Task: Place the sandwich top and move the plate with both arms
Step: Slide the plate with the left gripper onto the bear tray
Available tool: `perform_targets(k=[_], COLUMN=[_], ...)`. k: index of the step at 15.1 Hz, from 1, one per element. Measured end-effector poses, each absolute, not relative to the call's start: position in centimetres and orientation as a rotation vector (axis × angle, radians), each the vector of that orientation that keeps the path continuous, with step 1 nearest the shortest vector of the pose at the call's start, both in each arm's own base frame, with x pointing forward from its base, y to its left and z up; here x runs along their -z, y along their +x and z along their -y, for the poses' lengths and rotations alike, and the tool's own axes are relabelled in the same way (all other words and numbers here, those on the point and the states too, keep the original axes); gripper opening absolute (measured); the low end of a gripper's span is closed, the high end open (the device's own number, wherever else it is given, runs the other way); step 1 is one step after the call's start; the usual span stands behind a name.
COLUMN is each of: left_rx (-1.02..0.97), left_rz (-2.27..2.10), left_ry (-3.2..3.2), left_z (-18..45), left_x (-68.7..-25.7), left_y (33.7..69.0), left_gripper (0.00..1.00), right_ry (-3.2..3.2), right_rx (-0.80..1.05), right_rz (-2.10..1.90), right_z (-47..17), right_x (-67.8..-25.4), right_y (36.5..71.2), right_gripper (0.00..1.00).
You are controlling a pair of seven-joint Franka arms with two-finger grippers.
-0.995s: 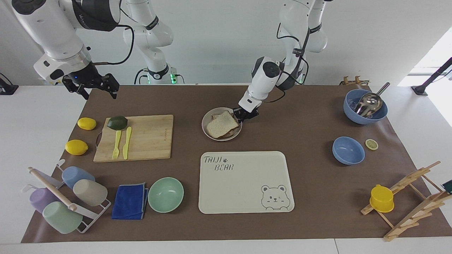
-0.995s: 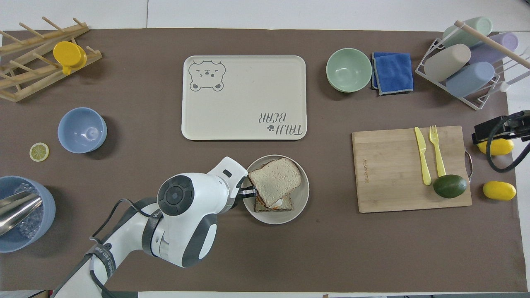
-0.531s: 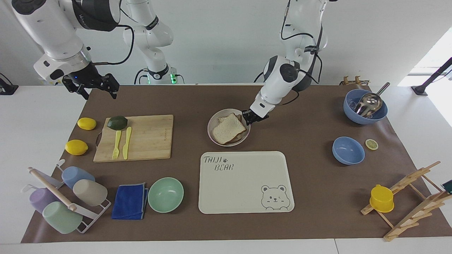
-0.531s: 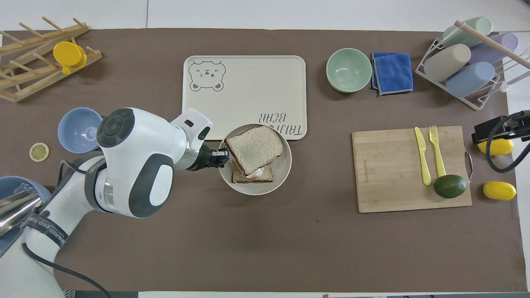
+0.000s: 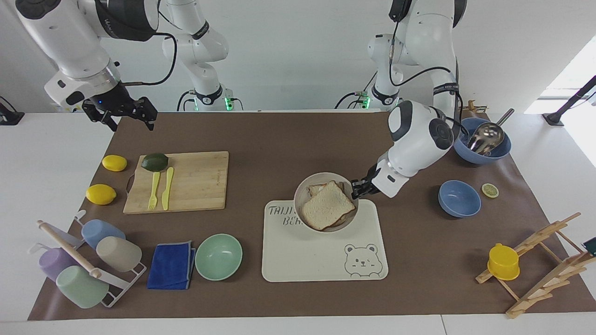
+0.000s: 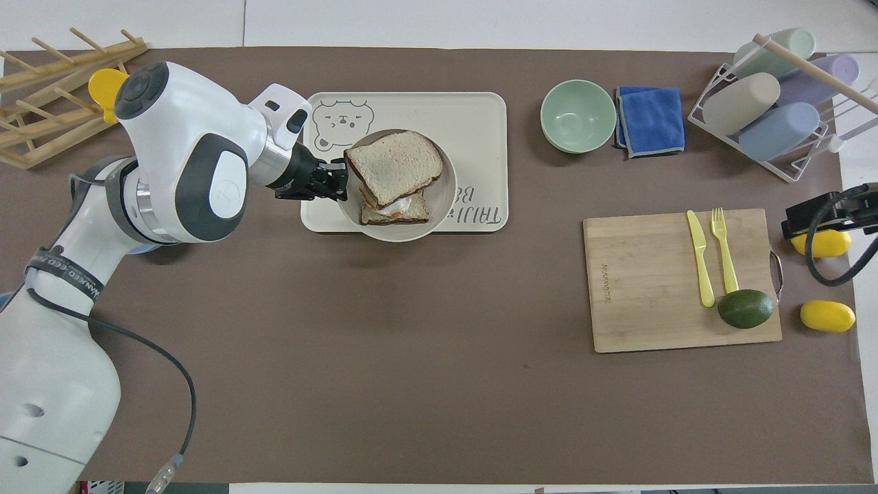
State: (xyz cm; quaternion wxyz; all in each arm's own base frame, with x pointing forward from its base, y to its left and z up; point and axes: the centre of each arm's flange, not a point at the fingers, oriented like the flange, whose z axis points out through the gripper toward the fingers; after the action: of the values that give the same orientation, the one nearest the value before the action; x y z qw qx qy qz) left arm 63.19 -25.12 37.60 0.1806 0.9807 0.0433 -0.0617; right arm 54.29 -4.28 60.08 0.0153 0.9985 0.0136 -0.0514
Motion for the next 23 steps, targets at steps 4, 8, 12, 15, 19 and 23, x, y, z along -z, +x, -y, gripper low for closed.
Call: perform_targets(k=[4, 8, 12, 15, 19, 23], left_rx=[0.157, 0.097, 0.071, 0.065, 0.046, 0.032], left_rz=[-0.083, 0.043, 0.116, 0.126, 0.127, 0.126], left_ry=[2.776, 2.774, 2.777, 2.78, 2.78, 2.78], left_z=[24.8, 24.2, 24.4, 24.3, 24.3, 24.3], left_x=[-35.0, -34.0, -31.9, -31.1, -30.8, -30.9], left_y=[66.4, 67.2, 66.8, 66.5, 66.5, 66.6], left_gripper=[0.05, 0.05, 0.05, 0.05, 0.05, 0.11], right_ry=[3.107, 3.107, 3.107, 3.107, 3.107, 3.107], right_rx=[0.16, 0.16, 0.16, 0.16, 0.16, 0.16], right_rz=[-0.042, -0.042, -0.042, -0.042, -0.042, -0.042], right_z=[4.3, 4.3, 4.3, 4.3, 4.3, 4.3], right_x=[-60.1, -60.1, -60.1, -60.1, -60.1, -60.1], right_y=[54.3, 54.3, 54.3, 54.3, 54.3, 54.3], right_gripper=[1.0, 1.0, 1.0, 1.0, 1.0, 1.0])
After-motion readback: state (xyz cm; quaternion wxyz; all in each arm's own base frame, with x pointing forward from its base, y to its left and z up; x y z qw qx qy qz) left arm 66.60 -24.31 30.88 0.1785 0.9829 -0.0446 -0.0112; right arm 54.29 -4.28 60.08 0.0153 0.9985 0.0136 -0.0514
